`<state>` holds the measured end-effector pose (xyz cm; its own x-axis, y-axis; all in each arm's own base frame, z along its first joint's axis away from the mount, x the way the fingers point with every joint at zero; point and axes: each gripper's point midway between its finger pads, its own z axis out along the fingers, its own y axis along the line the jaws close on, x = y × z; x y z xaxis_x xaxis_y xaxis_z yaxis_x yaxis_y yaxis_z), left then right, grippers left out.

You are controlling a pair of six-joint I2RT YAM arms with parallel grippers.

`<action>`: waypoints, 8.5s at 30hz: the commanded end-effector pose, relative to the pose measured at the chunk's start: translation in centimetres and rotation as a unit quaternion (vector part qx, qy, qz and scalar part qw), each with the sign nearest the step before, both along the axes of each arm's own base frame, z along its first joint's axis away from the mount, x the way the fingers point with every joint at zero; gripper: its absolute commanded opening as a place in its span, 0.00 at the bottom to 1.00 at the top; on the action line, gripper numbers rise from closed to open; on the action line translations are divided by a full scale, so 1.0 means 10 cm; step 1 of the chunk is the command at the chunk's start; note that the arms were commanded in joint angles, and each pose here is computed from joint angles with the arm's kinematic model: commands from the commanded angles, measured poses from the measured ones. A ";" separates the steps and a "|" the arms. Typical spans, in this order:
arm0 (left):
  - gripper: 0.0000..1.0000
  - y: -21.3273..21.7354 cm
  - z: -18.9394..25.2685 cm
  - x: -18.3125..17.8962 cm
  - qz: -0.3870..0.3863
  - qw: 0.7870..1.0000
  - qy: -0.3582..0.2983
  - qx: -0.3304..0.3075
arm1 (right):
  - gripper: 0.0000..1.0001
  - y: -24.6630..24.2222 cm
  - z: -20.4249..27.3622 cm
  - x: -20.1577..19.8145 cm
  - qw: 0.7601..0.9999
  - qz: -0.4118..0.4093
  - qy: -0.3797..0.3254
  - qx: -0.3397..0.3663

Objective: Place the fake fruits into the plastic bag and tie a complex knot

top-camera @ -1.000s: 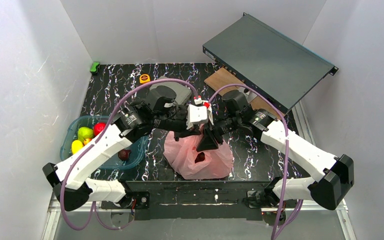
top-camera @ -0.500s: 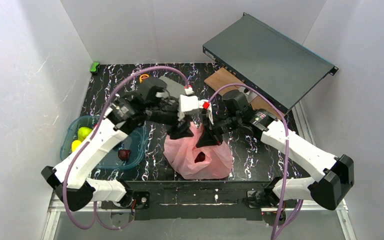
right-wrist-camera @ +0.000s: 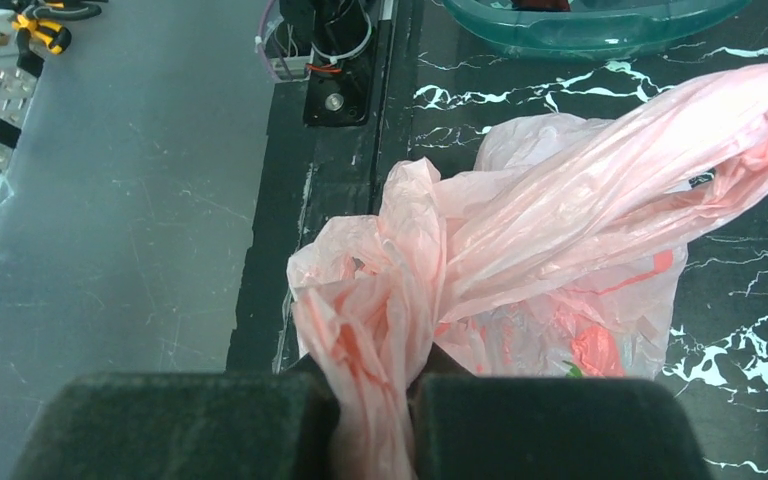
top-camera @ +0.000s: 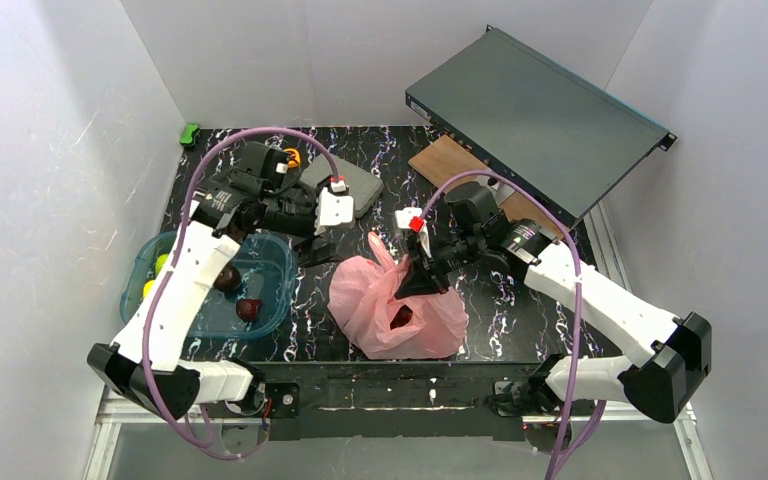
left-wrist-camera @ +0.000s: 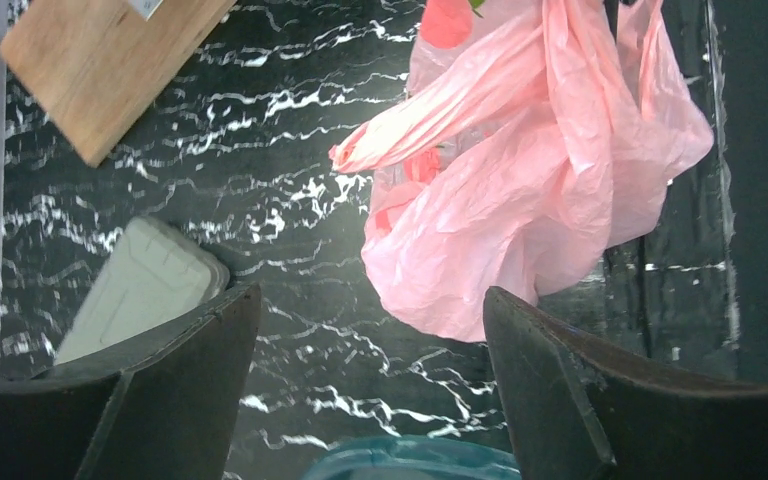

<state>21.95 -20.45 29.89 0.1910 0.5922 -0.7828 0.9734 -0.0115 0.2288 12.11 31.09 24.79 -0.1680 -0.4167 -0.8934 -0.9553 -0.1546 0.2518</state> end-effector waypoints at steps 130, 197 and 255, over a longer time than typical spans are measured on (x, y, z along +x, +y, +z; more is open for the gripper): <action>0.00 -1.19 -1.32 0.06 0.335 0.814 0.423 -0.215 | 0.29 -1.47 -0.23 1.19 0.878 -0.447 -0.155 -0.069; 0.00 -1.25 -0.91 -0.56 0.157 0.780 0.578 -0.181 | 0.55 -0.24 -0.35 0.41 0.979 -0.192 0.053 -0.034; 0.00 -1.32 -0.97 -0.63 0.150 0.706 0.670 -0.171 | 0.46 -0.64 -0.39 0.32 0.959 -0.220 -0.171 0.042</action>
